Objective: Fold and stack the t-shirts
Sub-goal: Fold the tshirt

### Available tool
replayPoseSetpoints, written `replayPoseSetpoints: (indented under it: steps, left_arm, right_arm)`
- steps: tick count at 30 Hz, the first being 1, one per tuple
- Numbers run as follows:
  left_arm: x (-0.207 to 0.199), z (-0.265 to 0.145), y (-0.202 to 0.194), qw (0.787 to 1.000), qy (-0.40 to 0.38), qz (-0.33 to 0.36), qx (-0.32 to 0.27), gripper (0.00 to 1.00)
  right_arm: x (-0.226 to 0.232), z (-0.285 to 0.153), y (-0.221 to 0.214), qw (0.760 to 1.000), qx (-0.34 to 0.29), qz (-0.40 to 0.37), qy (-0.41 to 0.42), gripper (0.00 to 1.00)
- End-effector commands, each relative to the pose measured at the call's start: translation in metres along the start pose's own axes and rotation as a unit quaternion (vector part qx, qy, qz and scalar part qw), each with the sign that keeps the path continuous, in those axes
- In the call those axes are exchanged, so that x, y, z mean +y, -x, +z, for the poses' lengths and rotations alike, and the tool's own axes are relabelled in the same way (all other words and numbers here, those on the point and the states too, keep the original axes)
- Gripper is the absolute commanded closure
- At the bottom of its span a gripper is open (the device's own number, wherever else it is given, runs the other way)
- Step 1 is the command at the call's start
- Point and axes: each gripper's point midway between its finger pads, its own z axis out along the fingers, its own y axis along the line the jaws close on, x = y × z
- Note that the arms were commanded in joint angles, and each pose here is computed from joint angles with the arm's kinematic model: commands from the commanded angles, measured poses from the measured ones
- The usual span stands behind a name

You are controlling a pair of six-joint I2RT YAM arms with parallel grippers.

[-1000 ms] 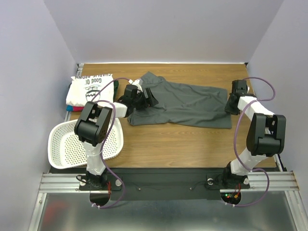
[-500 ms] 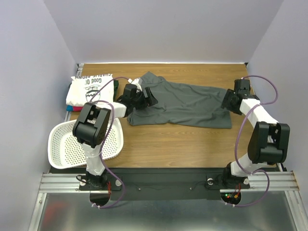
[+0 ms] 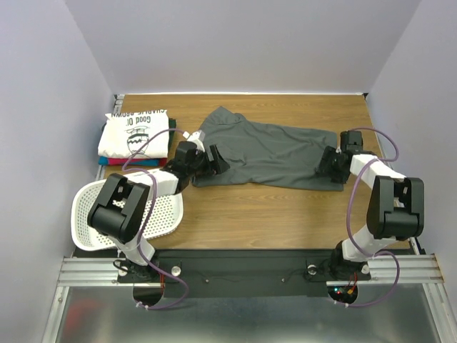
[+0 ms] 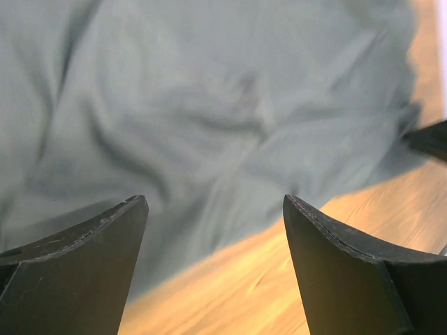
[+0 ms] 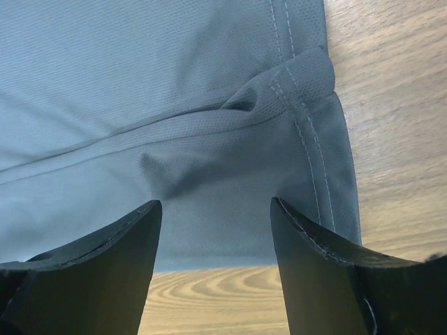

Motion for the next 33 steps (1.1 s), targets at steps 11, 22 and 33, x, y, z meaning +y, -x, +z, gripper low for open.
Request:
replayPoseSetpoints:
  steps: [11,22,33]
  left_arm:
    - [0.017,-0.008,-0.036,0.999,0.009,-0.024,0.028,0.10]
    - [0.031,-0.016,-0.022,0.997,0.067,0.015,0.021,0.10]
    - [0.005,-0.018,0.020,0.998,0.053,0.039,-0.017,0.10]
  right_arm:
    - [-0.012,0.017,0.007,0.999,-0.012,0.001,-0.042,0.29]
    - [-0.030,0.026,0.011,0.996,-0.012,-0.008,-0.093,0.28]
    - [-0.010,0.006,0.027,0.998,-0.038,-0.021,-0.043,0.28]
